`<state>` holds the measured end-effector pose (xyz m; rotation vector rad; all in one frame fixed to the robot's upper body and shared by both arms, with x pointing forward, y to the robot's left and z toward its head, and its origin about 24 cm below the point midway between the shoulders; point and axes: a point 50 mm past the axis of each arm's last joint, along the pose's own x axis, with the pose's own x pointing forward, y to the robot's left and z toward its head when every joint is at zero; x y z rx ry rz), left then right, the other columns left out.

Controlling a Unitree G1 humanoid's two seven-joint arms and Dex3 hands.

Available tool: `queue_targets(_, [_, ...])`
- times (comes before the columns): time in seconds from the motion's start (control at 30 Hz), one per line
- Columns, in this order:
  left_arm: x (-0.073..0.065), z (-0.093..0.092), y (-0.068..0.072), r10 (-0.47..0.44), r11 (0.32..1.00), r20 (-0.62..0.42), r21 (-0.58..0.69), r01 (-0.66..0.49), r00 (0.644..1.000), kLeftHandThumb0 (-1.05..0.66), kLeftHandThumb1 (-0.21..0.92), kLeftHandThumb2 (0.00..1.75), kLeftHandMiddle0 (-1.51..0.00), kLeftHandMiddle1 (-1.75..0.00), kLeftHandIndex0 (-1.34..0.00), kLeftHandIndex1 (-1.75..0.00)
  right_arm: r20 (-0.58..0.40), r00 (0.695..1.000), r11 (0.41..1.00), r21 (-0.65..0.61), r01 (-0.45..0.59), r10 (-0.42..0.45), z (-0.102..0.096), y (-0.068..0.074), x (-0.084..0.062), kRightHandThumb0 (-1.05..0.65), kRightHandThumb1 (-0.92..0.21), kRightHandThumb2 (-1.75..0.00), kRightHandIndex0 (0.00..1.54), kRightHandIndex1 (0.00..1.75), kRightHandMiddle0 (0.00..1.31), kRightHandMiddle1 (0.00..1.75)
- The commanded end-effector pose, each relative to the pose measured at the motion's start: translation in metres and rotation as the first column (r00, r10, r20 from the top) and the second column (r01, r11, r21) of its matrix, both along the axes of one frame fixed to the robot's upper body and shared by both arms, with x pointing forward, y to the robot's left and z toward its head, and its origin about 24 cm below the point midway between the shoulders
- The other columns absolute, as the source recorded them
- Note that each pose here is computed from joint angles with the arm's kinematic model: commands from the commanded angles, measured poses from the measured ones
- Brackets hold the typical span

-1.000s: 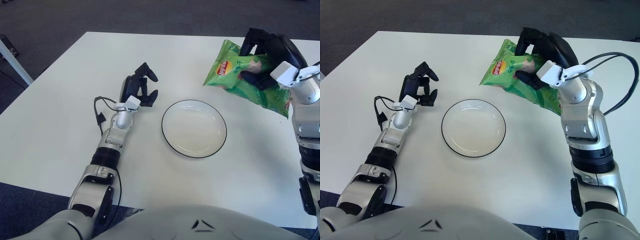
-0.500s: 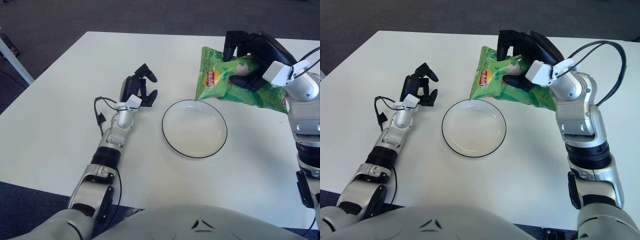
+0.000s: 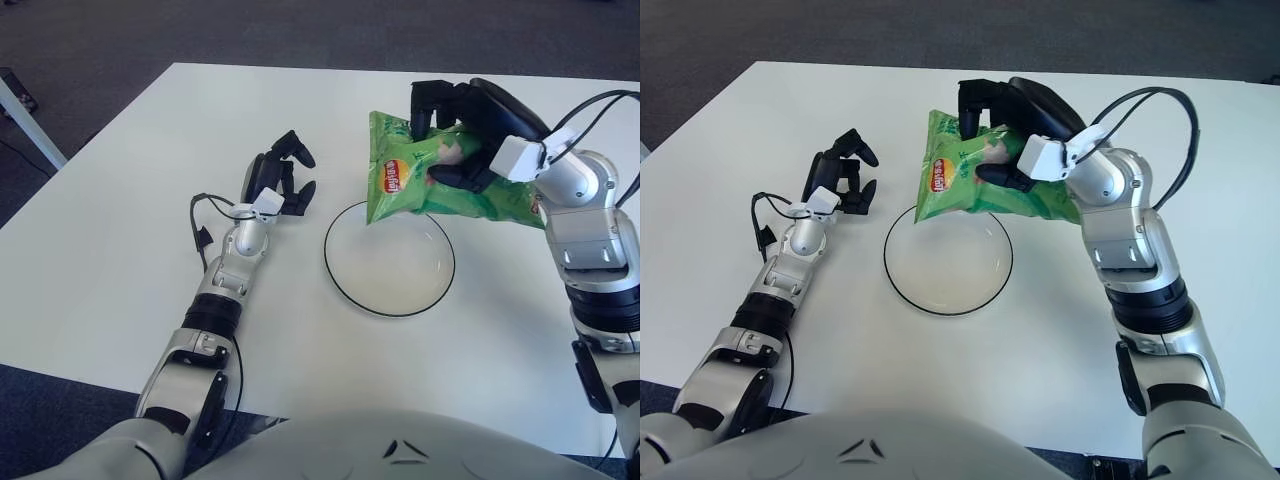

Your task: Put the snack into the plate.

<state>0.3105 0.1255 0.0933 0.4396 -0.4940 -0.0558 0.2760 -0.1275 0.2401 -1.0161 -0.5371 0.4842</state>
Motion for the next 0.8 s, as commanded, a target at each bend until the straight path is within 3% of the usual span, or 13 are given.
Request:
queue_targets(0.0, [-0.009, -0.023, 0.001, 0.015, 1.0, -0.075, -0.008, -0.016, 0.997, -0.48, 0.32, 1.32, -1.32, -1.75, -0.61, -1.75, -0.02, 0.997, 0.997, -0.01, -0.074, 0.074, 0.003, 0.009, -0.001, 0.0, 0.07, -1.75, 0.89, 1.73, 0.68, 1.75])
queue_targets(0.37, [-0.01, -0.022, -0.004, 0.019, 1.0, -0.056, 0.002, -0.019, 0.998, -0.49, 0.29, 1.35, -1.32, -1.75, -0.64, -1.75, -0.146, 0.966, 0.977, 0.048, -0.207, 0.212, -0.018, 0.019, -0.001, 0.0, 0.07, -1.75, 0.89, 1.73, 0.68, 1.75])
queue_targets(0.77, [-0.011, -0.019, -0.009, 0.043, 0.998, -0.03, -0.037, -0.044, 0.999, -0.5, 0.27, 1.37, -1.32, -1.75, -0.65, -1.75, -0.337, 0.919, 0.976, 0.0, -0.218, 0.205, -0.027, 0.019, -0.005, 0.0, 0.08, -1.75, 0.93, 1.69, 0.68, 1.75])
